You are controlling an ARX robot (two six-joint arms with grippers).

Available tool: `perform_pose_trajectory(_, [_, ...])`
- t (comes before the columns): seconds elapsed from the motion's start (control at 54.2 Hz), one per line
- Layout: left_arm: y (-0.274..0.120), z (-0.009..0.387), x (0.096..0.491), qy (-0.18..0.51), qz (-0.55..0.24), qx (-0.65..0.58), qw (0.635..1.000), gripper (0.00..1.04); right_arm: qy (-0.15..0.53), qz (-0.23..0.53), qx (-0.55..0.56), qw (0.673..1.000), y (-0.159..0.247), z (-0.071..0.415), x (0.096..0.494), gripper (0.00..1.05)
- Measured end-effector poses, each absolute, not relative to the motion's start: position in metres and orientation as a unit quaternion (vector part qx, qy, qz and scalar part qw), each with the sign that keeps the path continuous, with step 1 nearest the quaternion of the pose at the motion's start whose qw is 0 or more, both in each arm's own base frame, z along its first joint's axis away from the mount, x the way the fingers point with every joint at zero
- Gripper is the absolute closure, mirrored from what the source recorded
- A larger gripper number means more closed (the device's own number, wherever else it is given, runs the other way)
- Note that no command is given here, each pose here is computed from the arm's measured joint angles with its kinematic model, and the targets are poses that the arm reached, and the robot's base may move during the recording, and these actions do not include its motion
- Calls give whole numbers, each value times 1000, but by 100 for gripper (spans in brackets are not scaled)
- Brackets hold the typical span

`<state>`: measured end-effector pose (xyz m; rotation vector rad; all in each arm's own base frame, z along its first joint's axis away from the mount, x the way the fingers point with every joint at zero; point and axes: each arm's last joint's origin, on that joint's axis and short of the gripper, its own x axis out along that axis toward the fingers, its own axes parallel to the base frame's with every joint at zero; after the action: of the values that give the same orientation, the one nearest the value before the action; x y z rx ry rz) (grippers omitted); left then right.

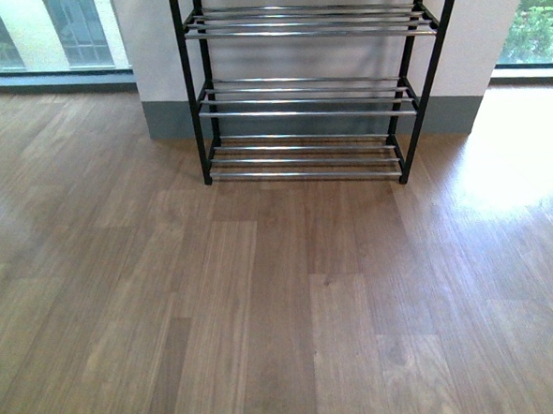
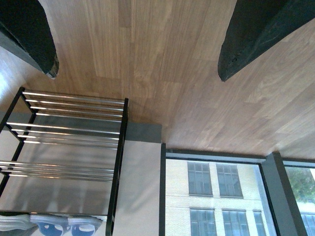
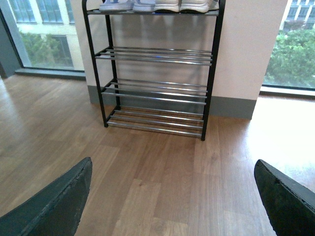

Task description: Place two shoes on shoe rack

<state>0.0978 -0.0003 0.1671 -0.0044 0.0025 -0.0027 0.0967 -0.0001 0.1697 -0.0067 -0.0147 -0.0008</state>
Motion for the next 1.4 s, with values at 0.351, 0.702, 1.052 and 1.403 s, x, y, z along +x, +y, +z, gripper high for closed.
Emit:
perform_pose_trajectory(0.351, [0, 167, 98, 1, -1, -2, 1000, 9, -7, 0, -4, 1000, 0, 170, 97, 9])
perform_pose_trajectory(0.702, [0, 167, 98, 1, -1, -2, 1000, 9, -7, -1, -3, 1000, 0, 170, 97, 9])
perform_pose_trajectory(1.052, [0, 167, 98, 1, -1, -2, 1000, 9, -7, 0, -4, 1000, 0, 170, 97, 9])
perform_pose_trajectory(1.403, [0, 167, 98, 1, -1, -2, 1000, 9, -8, 0, -3, 1000, 0, 170, 97, 9])
